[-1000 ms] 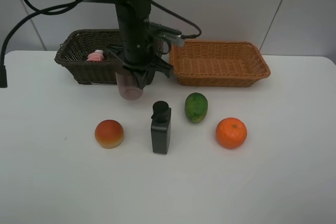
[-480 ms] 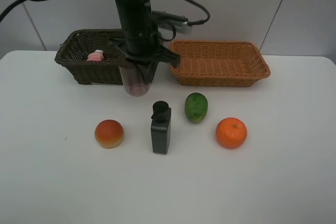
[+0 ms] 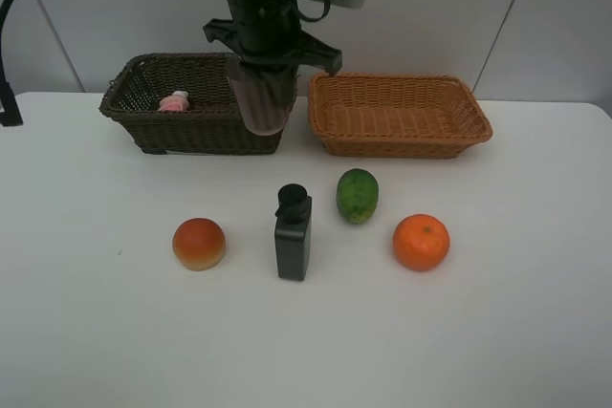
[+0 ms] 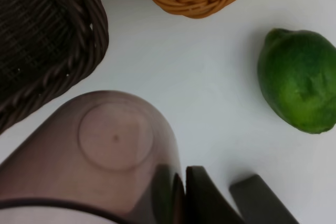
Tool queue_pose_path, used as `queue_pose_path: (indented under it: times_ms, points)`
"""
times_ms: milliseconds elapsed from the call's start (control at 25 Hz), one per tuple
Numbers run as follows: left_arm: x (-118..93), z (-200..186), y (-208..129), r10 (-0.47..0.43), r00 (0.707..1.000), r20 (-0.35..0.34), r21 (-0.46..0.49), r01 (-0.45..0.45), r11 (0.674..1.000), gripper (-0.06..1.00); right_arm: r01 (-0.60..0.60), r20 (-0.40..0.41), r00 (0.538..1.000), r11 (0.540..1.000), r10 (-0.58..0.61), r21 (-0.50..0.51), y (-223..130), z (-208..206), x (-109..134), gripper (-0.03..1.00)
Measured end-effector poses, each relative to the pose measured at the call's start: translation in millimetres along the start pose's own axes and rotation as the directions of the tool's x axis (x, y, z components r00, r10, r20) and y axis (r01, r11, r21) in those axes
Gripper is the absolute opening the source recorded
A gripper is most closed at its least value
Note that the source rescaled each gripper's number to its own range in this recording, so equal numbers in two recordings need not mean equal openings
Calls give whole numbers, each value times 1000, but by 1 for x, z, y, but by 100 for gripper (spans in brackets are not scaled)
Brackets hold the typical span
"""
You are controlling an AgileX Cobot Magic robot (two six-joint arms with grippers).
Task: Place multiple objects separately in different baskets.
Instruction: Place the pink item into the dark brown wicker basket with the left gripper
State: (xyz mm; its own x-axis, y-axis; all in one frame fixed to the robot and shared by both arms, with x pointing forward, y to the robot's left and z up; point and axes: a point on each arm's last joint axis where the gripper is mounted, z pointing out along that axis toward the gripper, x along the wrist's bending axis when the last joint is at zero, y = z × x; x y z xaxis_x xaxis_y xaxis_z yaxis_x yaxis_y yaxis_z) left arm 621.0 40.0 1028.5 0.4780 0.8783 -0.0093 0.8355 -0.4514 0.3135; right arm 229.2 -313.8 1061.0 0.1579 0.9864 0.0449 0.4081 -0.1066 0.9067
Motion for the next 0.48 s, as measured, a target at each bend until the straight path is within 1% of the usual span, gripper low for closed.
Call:
queue_pose_path:
  times_ms: [120,240,480]
  points:
    - [16,-5,3,-19,1000,-16,-7,19,1000,0,0,0,1000,1000,0,0,0,0,0,75]
    - [38,-6,4,-50,998,-44,-7,49,999,0,0,0,1000,1000,0,0,0,0,0,75]
    - [78,-7,4,-116,990,-77,-11,115,993,0,0,0,1000,1000,0,0,0,0,0,75]
